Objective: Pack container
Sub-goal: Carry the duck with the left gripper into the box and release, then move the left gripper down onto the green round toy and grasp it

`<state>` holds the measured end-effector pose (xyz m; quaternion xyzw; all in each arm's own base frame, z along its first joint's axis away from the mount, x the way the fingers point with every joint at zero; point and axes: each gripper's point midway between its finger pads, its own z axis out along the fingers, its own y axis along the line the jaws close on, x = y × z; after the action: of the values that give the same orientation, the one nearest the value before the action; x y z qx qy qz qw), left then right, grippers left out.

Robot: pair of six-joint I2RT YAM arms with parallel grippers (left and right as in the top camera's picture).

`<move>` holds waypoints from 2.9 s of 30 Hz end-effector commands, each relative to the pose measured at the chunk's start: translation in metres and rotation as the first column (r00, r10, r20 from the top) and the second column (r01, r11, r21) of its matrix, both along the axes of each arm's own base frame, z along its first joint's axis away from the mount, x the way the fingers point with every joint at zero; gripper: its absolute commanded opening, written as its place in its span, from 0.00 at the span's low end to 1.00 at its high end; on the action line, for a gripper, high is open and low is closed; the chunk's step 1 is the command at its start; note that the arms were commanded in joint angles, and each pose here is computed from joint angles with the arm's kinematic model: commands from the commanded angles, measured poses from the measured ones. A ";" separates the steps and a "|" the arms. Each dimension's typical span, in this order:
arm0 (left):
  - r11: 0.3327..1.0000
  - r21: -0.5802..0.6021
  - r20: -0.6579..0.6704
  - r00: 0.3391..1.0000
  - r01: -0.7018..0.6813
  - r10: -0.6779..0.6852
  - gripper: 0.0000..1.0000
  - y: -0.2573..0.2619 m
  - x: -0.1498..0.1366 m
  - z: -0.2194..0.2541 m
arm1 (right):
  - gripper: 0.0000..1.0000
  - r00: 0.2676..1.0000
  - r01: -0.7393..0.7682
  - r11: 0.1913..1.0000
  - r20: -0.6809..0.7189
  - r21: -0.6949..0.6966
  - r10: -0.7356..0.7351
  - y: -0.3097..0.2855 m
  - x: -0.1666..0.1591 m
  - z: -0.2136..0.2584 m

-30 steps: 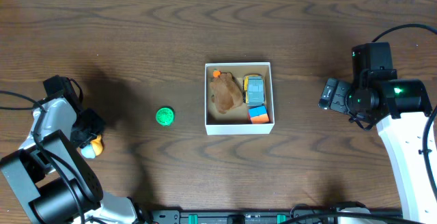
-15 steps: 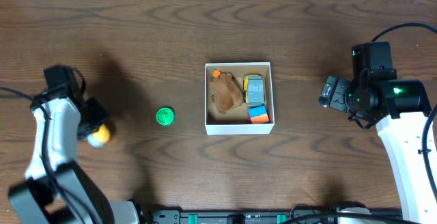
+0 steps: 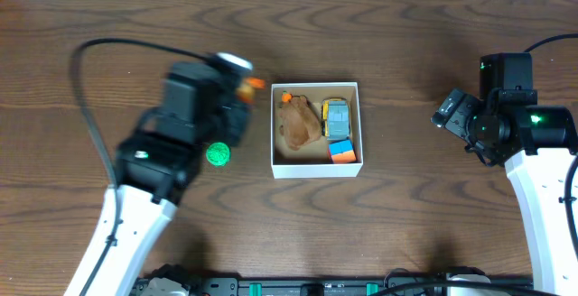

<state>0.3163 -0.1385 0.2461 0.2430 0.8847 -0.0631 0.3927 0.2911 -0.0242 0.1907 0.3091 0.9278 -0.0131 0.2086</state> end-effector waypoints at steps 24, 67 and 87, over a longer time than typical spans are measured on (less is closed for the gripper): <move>0.866 0.173 -0.332 0.856 0.469 -0.397 0.08 -0.121 -0.047 -0.133 | 0.99 1.000 -0.009 1.000 -0.029 -0.027 0.008 -0.005 -0.004 -0.005; 0.723 0.097 -0.499 0.595 -0.684 0.630 0.98 0.110 0.010 -0.126 | 0.99 0.999 -0.033 0.998 -0.039 -0.046 0.031 -0.007 -0.005 -0.005; 0.717 0.338 -0.712 0.332 -0.610 0.618 0.98 0.100 -0.014 -0.244 | 0.99 0.999 -0.033 0.998 -0.042 -0.046 0.031 -0.007 -0.005 -0.005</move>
<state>0.3076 -0.0365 0.0055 -0.1477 0.9886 0.0024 -0.0307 0.2867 -0.0270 0.1891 0.2913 0.9348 -0.0274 0.2014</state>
